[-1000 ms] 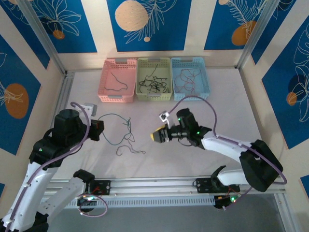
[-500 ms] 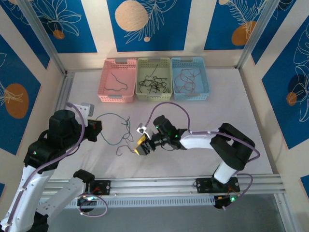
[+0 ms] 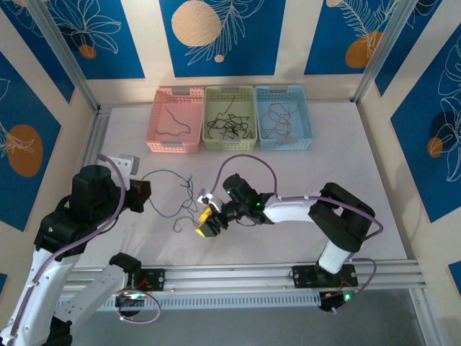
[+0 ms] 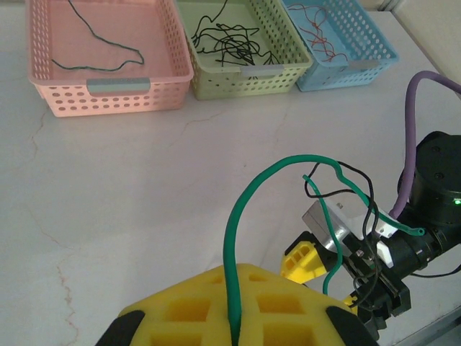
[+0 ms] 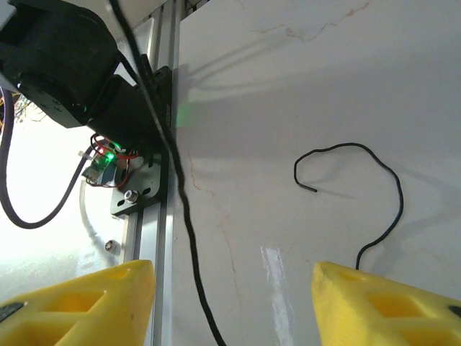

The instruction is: Untangle the cables

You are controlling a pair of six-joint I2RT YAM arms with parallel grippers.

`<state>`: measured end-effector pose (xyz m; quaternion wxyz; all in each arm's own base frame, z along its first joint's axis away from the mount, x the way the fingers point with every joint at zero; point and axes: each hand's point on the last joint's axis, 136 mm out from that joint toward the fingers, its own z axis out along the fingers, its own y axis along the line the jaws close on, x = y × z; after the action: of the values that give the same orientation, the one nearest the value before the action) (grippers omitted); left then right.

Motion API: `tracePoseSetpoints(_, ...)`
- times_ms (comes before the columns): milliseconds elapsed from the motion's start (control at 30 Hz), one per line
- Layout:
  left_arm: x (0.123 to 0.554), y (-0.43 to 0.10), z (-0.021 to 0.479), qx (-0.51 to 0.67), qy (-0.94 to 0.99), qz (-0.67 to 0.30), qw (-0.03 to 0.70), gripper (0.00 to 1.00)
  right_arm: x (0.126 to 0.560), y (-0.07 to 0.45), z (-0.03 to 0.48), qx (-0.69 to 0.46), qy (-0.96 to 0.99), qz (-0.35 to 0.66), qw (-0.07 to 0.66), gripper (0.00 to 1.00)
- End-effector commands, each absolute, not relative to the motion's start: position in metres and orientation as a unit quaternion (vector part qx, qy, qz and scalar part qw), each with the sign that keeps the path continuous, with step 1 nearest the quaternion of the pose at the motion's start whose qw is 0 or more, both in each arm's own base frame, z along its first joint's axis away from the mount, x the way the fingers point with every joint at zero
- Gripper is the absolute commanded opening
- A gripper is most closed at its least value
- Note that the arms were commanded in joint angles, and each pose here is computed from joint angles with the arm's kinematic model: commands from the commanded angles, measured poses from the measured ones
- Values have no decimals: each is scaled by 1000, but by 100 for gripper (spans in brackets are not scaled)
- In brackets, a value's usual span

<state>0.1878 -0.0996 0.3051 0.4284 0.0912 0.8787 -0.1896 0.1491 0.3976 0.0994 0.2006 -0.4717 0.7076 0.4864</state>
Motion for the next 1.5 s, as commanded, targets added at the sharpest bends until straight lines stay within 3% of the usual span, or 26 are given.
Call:
tracePoseSetpoints(0,185,-97,315,93,873,-188,441,0,143,397,91,-483,704,485,189,51)
tracePoseSetpoints(233,184,-91,318,88,873,-174,447,0,160,388,99,-460,719,467,230,0)
tracePoseSetpoints(533,169,-34,357,9,841,-87,534,0,249,286,98,-228,822,424,305,0)
tracePoseSetpoints(867,138,19,393,-81,775,-43,626,0,286,161,85,-9,861,363,356,0)
tracePoseSetpoints(1167,151,2,383,-58,793,-63,603,0,283,172,107,-42,850,385,356,0)
tracePoseSetpoints(1467,162,-12,367,-37,811,-70,580,0,292,187,245,-97,786,421,442,0)
